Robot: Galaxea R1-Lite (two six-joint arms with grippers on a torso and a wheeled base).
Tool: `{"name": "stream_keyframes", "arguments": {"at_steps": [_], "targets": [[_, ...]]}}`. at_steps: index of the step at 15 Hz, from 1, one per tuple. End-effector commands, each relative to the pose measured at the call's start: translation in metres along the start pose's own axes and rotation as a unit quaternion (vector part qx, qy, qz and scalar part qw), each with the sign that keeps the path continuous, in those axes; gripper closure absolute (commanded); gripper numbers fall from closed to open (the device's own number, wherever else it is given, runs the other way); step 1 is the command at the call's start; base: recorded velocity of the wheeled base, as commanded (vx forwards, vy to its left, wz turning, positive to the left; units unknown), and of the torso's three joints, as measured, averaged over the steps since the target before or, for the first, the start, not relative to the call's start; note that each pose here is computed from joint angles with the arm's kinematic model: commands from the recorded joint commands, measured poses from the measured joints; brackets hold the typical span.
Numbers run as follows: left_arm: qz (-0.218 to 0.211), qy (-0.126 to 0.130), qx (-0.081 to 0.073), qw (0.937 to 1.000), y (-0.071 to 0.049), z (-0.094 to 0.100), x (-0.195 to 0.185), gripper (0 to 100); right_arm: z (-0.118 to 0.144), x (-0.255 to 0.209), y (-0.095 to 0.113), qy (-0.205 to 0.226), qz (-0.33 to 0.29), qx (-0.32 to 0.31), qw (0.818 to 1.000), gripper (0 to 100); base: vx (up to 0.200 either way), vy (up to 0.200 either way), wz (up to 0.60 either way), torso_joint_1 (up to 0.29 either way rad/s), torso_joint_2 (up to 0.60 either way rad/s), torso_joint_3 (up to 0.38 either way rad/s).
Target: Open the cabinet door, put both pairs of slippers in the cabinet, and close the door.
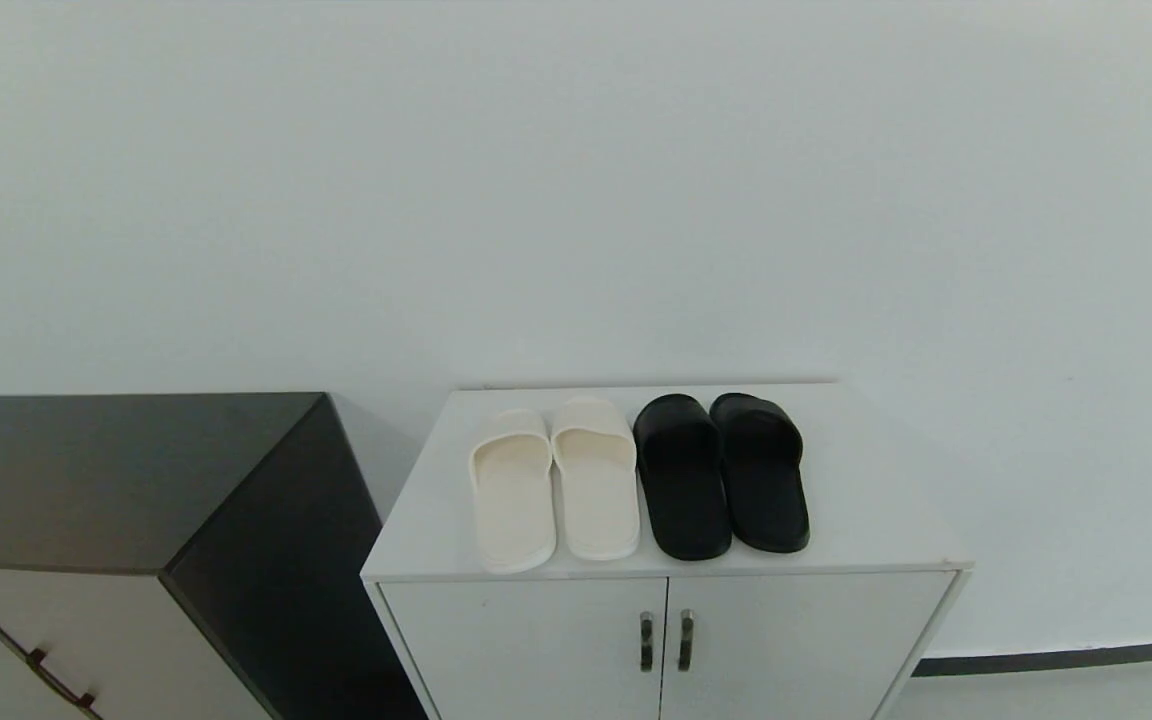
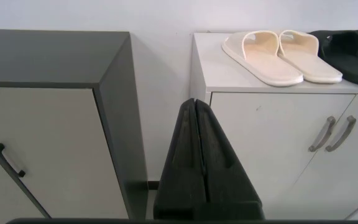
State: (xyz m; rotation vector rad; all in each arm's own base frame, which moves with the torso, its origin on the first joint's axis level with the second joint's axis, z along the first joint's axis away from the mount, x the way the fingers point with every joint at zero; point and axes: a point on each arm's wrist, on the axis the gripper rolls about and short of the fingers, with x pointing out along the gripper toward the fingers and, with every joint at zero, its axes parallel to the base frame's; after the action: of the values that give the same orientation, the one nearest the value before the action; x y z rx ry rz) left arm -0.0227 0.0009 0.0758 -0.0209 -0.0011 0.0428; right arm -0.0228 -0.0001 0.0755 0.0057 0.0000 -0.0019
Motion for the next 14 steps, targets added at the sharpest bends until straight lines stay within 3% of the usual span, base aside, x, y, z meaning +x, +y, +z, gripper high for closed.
{"name": "stream_keyframes", "arguments": {"at_steps": [1,12,13,14], "targets": [[0.000,0.000,0.000,1.0000,0.000,0.000,0.000,100,0.000,0.000,0.000,0.000,0.000,0.000,1.000,0,0.000,0.000,0.00,0.000,0.00,0.000],[-0.001,0.000,0.000,1.0000,0.000,0.000,0.000,100,0.001,0.002,0.000,0.008,0.004,-0.008,1.000,0,0.000,0.000,0.00,0.000,0.00,0.000],[-0.005,0.000,0.000,1.0000,0.000,0.000,0.000,100,0.037,0.001,0.000,-0.015,0.018,0.023,0.999,0,0.000,0.000,0.00,0.000,0.00,0.000],[-0.007,0.000,0.000,1.0000,0.000,0.000,0.000,100,0.094,0.005,0.000,-0.033,0.034,0.125,0.991,0,0.000,0.000,0.00,0.000,0.00,0.000]]}}
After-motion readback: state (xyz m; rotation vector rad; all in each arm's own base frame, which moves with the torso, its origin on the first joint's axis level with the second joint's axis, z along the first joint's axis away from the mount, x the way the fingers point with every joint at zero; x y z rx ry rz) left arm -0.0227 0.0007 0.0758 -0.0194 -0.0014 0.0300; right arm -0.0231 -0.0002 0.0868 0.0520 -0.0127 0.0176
